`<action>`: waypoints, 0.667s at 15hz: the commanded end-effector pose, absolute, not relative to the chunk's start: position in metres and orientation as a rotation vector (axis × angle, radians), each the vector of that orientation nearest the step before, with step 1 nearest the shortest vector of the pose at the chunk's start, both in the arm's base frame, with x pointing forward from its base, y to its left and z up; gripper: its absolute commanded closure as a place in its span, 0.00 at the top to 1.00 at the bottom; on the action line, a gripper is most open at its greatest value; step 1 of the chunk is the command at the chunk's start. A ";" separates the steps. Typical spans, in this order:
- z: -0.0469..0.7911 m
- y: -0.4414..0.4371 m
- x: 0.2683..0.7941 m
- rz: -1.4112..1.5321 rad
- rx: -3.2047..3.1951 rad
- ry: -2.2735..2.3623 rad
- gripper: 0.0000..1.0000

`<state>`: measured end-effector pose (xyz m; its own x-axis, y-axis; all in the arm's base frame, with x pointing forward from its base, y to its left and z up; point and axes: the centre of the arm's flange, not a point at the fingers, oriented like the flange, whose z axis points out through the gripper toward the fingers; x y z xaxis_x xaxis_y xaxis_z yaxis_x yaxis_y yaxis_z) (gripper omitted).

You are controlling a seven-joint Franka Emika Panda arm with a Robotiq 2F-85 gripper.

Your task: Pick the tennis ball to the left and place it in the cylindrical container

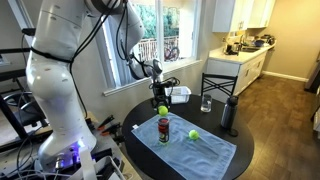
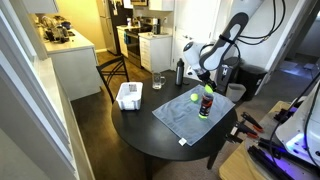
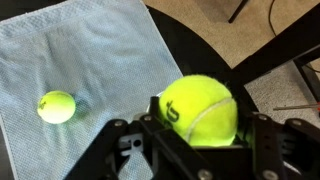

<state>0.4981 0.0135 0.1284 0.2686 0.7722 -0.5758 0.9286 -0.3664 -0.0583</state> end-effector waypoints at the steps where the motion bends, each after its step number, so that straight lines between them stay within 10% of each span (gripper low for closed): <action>1: 0.123 0.011 0.485 -0.705 2.223 1.544 0.43; 2: 0.122 0.012 0.484 -0.701 2.227 1.540 0.92; 10: 0.119 0.017 0.478 -0.676 2.240 1.531 1.00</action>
<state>0.4886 0.0169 0.1192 0.2880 0.7670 -0.5733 0.9330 -0.3597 -0.0126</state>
